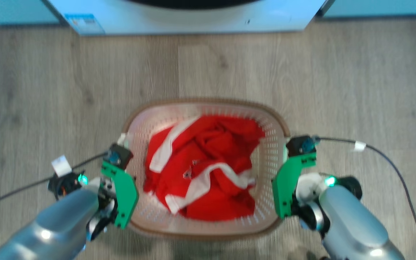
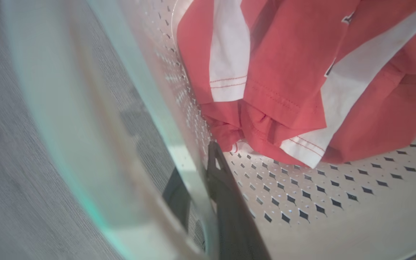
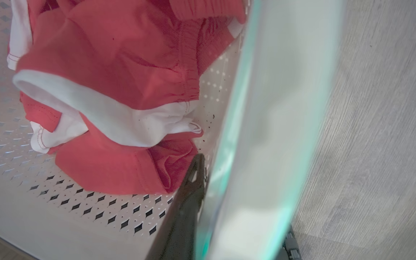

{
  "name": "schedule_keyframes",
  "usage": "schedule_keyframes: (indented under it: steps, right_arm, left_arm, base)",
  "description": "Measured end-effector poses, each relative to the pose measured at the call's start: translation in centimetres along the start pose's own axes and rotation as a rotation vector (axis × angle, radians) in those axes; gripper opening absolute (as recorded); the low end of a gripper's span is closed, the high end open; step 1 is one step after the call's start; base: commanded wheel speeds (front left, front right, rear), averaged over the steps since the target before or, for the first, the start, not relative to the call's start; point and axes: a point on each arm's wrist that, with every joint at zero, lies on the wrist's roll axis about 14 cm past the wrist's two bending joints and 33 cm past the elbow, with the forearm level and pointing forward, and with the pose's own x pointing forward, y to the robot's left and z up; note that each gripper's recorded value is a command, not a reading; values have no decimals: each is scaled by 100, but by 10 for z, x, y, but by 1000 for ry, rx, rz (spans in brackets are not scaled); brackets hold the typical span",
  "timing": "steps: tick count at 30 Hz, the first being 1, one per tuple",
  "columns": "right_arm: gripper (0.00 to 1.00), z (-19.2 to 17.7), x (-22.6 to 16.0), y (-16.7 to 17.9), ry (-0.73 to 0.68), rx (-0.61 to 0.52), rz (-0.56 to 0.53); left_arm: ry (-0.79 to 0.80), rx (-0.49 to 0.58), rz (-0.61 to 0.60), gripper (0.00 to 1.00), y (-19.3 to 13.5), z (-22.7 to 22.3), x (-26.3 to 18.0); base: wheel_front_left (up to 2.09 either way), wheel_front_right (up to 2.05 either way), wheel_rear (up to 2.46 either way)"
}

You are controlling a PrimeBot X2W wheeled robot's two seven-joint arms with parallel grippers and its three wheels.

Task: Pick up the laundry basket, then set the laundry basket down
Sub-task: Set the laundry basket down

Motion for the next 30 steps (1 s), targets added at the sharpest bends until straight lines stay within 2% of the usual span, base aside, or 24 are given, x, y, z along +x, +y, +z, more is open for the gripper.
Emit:
schedule_keyframes:
  steps: [20,30]
  right_arm:
    - [0,1,98,-33,41,52,36]
    - [0,-10,124,-42,53,85,44]
  left_arm:
    - [74,-66,9,0,42,-15,79]
    - [77,-112,36,0,45,-30,97]
  base:
    - [0,0,0]
    - [0,0,0]
